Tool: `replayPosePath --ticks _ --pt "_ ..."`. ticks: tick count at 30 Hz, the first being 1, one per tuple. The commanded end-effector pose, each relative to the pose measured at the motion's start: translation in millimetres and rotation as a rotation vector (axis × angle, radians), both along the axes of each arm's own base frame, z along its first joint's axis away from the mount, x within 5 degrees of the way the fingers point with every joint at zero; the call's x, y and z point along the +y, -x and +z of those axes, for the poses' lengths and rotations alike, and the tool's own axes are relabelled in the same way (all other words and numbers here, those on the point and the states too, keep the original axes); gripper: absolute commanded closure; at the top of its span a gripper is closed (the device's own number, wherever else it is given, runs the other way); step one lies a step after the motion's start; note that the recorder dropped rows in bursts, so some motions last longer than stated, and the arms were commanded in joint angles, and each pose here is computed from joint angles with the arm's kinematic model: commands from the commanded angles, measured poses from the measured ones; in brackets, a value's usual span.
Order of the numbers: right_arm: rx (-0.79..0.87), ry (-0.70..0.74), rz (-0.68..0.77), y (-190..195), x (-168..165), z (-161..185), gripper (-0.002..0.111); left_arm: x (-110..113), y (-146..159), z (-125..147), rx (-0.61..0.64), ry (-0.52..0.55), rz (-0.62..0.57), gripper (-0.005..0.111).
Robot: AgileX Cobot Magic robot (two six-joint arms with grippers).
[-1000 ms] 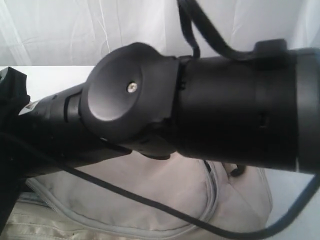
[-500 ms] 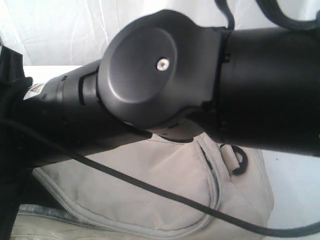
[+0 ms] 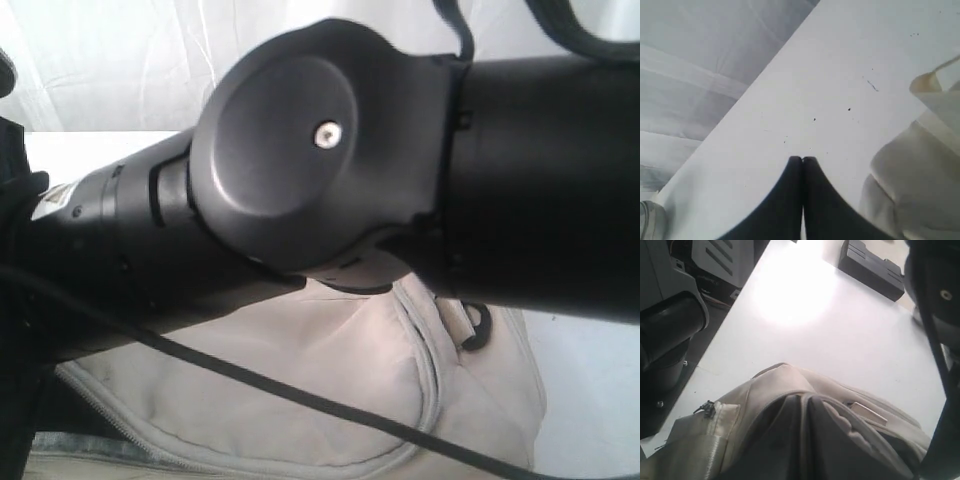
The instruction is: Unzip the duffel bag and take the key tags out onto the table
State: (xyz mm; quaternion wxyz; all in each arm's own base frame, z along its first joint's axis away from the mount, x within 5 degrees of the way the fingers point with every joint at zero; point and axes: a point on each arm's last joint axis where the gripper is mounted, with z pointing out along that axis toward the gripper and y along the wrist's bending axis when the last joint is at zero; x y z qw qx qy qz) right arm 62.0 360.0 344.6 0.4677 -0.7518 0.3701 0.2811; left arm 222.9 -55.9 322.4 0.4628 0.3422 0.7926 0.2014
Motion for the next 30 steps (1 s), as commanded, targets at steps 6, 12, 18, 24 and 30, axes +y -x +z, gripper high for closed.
replayPosePath --ticks 6,12,18,24,30 --pt "0.038 -0.048 -0.038 4.2 -1.4 11.6 0.108 7.5 1.4 5.7 -0.026 0.095 0.084 0.107" --pt "0.068 -0.059 -0.124 -12.4 -3.7 9.7 0.108 39.9 29.0 35.7 -0.175 0.352 0.286 0.066" --pt "0.06 -0.068 -0.2 -32.1 -2.0 4.3 0.108 57.5 103.8 57.5 -0.199 0.655 0.408 0.043" --pt "0.072 -0.086 -0.23 -34.4 -1.7 5.8 0.108 73.1 178.3 58.5 -0.214 0.723 0.402 0.043" --pt "0.137 -0.116 -0.291 -37.6 -1.4 8.1 0.108 77.2 230.1 41.0 -0.138 0.701 0.322 0.044"
